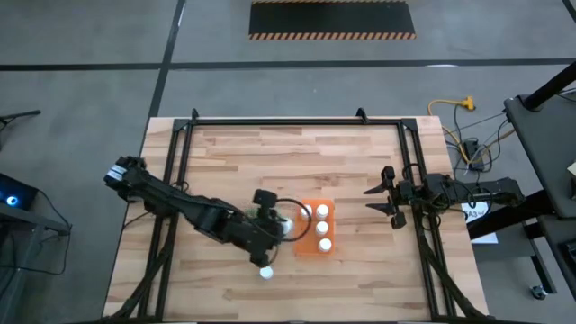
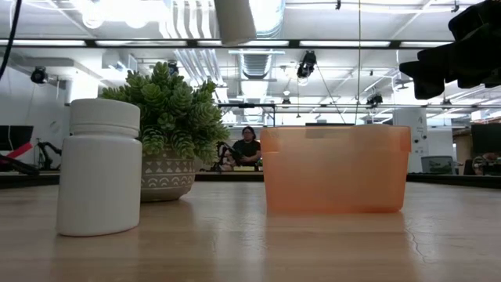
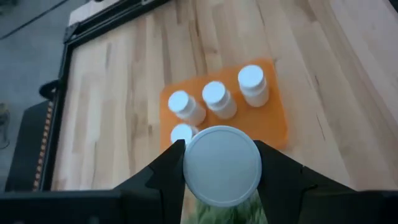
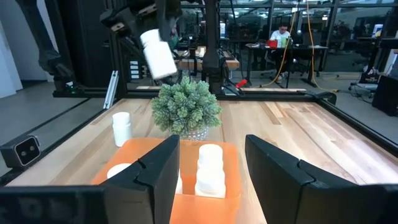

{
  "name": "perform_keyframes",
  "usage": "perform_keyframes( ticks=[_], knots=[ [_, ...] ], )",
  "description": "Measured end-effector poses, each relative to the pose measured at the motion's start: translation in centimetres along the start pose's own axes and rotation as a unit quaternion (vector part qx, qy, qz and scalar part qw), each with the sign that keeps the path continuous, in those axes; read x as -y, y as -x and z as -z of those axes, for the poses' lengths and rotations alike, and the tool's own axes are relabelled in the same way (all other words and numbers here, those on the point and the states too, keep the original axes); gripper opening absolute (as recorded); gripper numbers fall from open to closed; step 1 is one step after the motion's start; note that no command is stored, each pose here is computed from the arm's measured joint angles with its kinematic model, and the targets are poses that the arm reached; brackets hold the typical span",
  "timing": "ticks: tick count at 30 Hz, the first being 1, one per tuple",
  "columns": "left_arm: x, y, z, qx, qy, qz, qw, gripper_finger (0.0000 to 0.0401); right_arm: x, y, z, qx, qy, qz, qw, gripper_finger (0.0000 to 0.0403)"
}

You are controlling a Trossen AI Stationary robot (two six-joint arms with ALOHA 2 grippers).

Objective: Pick and place pill bottles into a basket
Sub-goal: Put the white medicine bottle into the orange bin

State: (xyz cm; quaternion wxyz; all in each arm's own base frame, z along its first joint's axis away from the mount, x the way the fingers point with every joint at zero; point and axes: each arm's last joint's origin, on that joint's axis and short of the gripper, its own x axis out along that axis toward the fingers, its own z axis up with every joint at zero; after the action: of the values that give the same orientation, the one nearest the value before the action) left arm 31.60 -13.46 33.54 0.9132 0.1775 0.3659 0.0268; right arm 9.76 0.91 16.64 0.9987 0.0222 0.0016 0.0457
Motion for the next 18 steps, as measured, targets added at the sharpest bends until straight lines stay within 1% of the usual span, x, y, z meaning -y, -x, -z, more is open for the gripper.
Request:
perform_keyframes(
  ticks=[7, 14, 18],
  knots=[
    [0.1, -3.7, -1.0, 0.006, -0.017, 0.035, 0.999, 0.0142, 0.0, 0.0, 0.0, 0.000, 0.001, 0.000, 1.000, 0.0171],
    [-1.1, -6.9, -0.8, -0.002, 0.005, 0.060, 0.998, 0.0142, 0.0, 0.0, 0.0, 0.000, 0.000, 0.000, 1.000, 0.0173],
    [-1.8, -8.6, -0.4, -0.013, 0.015, 0.064, 0.998, 0.0142, 0.0, 0.0, 0.0, 0.000, 0.000, 0.000, 1.000, 0.0171]
  ],
)
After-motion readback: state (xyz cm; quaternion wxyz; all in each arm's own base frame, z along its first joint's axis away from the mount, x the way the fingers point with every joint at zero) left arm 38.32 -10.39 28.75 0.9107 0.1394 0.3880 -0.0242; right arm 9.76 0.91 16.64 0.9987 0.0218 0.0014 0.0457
